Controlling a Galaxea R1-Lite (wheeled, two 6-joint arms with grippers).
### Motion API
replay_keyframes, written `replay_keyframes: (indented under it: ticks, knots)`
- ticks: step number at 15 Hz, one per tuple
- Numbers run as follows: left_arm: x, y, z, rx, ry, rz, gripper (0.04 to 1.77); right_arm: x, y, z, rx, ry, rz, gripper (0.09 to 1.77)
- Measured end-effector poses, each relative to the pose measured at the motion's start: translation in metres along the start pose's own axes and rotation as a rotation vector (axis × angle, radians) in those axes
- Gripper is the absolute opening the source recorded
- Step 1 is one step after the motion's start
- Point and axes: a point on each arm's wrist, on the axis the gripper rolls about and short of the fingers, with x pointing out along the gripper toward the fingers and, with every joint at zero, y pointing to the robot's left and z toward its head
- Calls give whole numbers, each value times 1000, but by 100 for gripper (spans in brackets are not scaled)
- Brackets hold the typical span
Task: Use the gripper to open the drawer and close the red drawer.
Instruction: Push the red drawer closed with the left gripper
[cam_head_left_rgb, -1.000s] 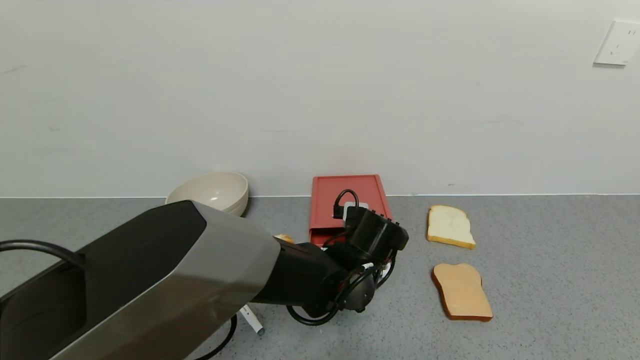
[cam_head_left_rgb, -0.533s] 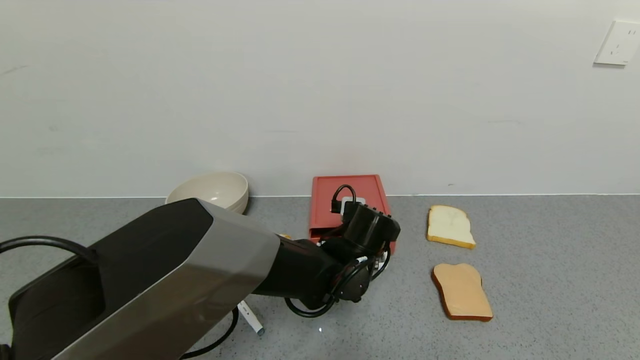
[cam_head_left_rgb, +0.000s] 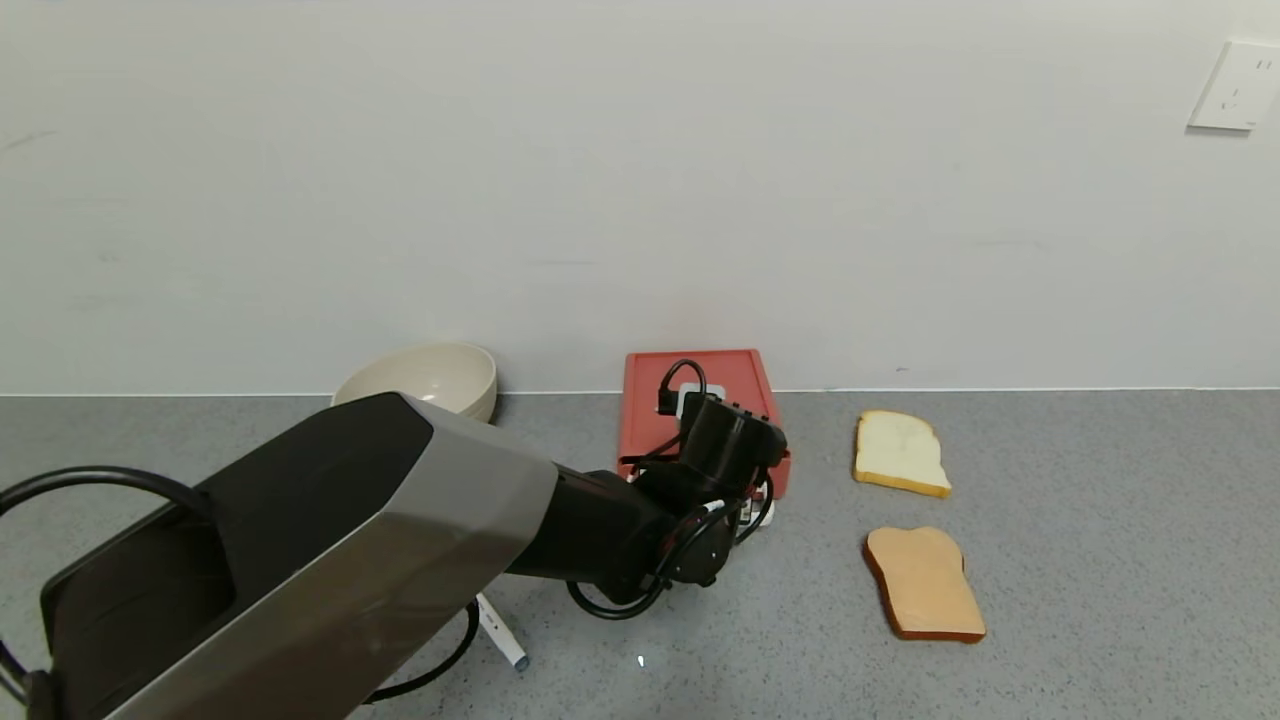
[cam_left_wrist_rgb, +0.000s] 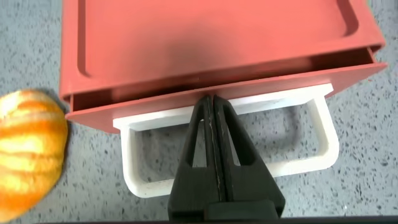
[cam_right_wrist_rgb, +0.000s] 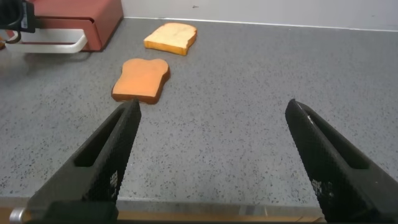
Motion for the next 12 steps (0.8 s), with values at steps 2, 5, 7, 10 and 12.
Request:
replay_keyframes:
  ticks: [2, 5, 7, 10, 12]
  knots:
    - [3, 1, 2, 4, -13, -1, 11, 0, 0, 0, 0, 0, 0, 171]
    - [7, 2, 2, 11, -16, 5, 11, 0, 0, 0, 0, 0, 0, 171]
    - [10, 2, 2, 11, -19, 8, 11, 0, 0, 0, 0, 0, 0, 171]
    - [11, 3, 1, 17, -18, 12, 11, 0, 0, 0, 0, 0, 0, 171]
    - [12, 3, 1, 20, -18, 13, 11, 0, 0, 0, 0, 0, 0, 171]
